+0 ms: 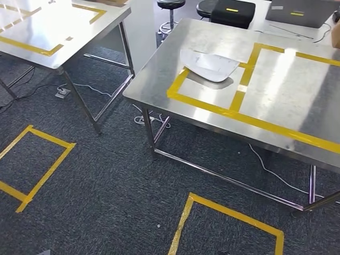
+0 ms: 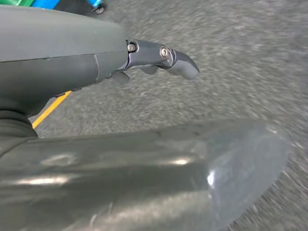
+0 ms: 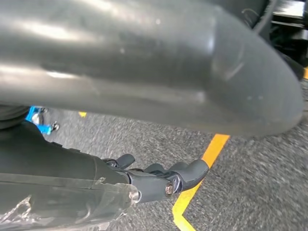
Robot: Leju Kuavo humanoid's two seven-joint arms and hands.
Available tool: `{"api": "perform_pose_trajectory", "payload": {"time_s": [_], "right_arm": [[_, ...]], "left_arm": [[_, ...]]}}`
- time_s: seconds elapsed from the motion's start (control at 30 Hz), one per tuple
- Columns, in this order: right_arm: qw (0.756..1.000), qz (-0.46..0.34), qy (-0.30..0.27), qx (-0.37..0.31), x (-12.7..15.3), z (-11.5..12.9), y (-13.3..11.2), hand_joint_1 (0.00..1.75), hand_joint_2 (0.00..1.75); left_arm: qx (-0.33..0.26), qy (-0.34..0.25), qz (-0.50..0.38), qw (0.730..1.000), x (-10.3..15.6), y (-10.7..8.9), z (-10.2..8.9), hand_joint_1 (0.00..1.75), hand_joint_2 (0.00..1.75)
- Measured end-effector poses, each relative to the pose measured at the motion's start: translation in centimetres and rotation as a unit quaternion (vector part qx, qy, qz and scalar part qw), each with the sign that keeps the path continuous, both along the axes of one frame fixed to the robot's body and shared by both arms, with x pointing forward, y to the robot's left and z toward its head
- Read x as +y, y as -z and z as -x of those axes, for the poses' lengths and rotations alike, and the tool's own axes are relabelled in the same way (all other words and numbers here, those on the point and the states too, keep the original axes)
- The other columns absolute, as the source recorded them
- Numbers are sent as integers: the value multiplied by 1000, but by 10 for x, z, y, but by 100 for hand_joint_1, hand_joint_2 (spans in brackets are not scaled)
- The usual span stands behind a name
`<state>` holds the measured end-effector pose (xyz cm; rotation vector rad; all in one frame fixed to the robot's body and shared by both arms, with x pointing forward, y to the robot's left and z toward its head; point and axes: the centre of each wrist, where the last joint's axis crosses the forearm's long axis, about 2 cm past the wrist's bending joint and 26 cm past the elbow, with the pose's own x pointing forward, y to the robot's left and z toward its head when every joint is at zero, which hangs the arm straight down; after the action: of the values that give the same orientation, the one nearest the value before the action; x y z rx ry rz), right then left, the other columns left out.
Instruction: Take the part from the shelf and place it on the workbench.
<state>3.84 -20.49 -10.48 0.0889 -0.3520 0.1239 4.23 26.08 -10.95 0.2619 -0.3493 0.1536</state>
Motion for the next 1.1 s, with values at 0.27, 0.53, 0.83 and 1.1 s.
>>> {"api": "perform_pose_trajectory", "payload": {"time_s": [0.27, 0.53, 0.83, 1.1], "right_arm": [[1000, -1, -6, 2, 1, 2, 0, 0, 0], [1000, 1, -7, 3, 0, 4, 0, 0, 0], [1000, 4, -3, 9, -1, 6, 1, 0, 0], [1000, 5, 21, 11, -8, 9, 2, 0, 0]], "left_arm": [[2, 1, 1, 1000, -2, 0, 2, 0, 0], [0, 9, 2, 1000, -4, 0, -1, 0, 0], [6, 27, 2, 1000, -8, 0, 0, 0, 0], [1, 66, 3, 998, -16, -2, -7, 0, 0]]}}
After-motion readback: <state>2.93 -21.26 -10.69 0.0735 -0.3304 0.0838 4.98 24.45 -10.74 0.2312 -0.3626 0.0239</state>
